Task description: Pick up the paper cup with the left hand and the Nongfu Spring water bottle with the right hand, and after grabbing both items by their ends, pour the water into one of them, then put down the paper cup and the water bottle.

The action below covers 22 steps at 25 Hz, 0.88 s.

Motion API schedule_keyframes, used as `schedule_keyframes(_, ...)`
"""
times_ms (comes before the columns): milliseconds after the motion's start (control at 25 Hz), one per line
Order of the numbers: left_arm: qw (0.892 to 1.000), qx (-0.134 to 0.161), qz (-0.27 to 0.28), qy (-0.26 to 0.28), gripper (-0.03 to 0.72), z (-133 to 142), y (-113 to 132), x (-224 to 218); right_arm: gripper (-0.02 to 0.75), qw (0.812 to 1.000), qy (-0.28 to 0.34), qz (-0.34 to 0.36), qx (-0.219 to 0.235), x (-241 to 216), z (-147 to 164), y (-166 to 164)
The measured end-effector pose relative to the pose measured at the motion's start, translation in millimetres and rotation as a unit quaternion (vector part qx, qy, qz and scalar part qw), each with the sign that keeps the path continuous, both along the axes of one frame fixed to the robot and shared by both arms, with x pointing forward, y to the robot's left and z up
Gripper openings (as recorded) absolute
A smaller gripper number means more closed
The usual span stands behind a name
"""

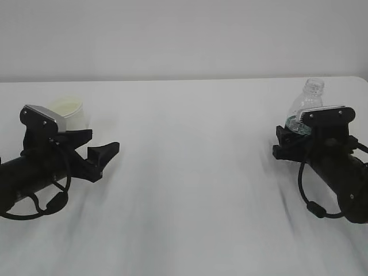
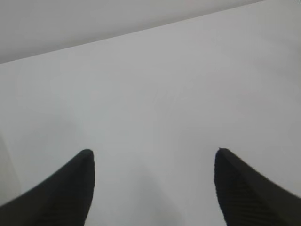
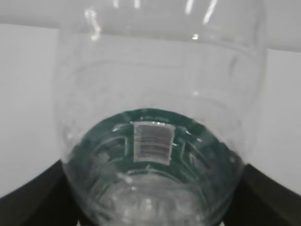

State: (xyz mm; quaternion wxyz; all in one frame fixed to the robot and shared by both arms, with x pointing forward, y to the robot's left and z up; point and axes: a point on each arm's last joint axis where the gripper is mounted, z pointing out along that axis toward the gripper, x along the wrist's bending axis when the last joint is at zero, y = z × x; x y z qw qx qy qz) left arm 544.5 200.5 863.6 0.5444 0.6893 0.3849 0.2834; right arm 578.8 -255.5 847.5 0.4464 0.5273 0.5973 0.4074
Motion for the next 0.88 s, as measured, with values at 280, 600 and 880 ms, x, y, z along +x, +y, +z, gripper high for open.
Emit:
schedule_keyframes(280,1.0,-0.001,0.007,-0.003,0.566,6,2,-4,0.603,1.0,0.0,0.0,0.0,-17,14,-3)
schedule_keyframes(600,1.0,-0.003,0.023,-0.016,0.566,25,9,-21,0.605,1.0,0.007,0.0,-0.001,-44,26,-7)
schedule_keyframes(880,0.999,-0.006,0.032,-0.025,0.566,38,13,-34,0.605,1.0,0.009,0.009,-0.003,-69,37,-10)
